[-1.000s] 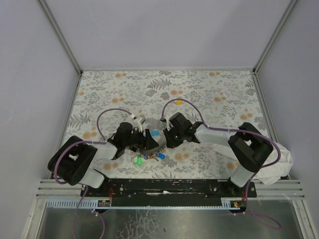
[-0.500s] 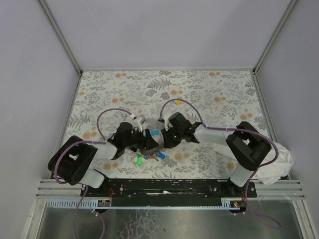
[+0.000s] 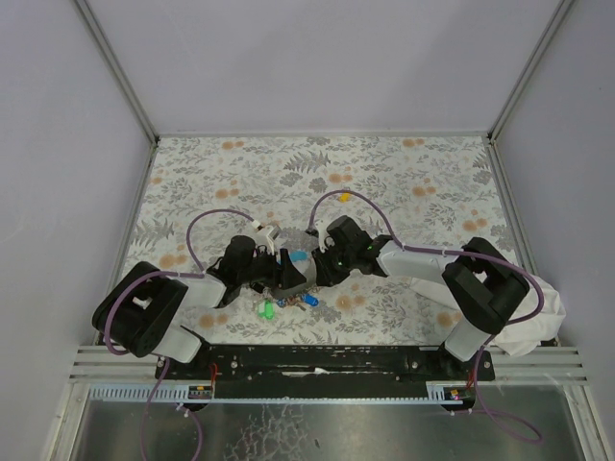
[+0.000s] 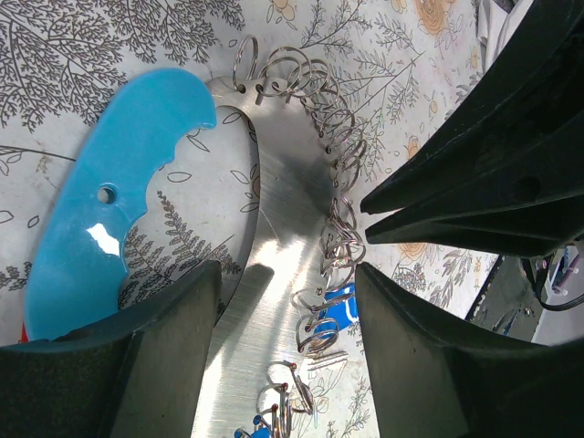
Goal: Put the keys on the keyring
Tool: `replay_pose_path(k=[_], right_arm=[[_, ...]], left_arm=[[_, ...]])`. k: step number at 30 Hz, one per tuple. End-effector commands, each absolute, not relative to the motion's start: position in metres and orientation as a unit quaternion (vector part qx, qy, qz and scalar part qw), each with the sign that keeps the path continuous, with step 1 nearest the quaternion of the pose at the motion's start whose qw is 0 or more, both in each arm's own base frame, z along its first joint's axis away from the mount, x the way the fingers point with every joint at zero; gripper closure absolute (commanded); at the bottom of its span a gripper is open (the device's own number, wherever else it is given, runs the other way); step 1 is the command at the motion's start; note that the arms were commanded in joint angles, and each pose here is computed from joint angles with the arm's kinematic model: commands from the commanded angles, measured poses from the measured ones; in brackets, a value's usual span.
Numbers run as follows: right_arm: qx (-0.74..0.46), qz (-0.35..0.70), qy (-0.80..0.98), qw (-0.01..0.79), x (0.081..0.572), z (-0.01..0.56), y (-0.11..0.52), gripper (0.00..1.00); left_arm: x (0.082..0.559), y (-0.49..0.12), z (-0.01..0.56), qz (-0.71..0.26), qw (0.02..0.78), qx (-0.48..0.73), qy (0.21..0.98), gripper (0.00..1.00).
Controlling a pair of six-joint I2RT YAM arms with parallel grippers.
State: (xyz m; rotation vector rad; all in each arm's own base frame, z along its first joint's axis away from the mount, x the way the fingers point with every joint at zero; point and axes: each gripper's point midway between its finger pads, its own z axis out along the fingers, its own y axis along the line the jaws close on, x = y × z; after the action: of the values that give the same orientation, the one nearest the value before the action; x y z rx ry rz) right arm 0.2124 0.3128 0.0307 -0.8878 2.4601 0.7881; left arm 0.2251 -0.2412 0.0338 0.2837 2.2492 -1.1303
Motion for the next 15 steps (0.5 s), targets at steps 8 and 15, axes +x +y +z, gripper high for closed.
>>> replay_pose_path(k=[8, 15], right_arm=[[-0.344, 0.253, 0.876, 0.227, 0.218, 0.035, 0.306, 0.71], [-0.400, 0.186, 0.856, 0.268, 0.222, 0.028, 0.299, 0.69]], left_arm=[[0.227, -0.241, 0.030, -0.424, 0.294, 0.105, 0.850, 0.40], [0.227, -0.241, 0.030, -0.424, 0.293, 0.104, 0.851, 0.40]])
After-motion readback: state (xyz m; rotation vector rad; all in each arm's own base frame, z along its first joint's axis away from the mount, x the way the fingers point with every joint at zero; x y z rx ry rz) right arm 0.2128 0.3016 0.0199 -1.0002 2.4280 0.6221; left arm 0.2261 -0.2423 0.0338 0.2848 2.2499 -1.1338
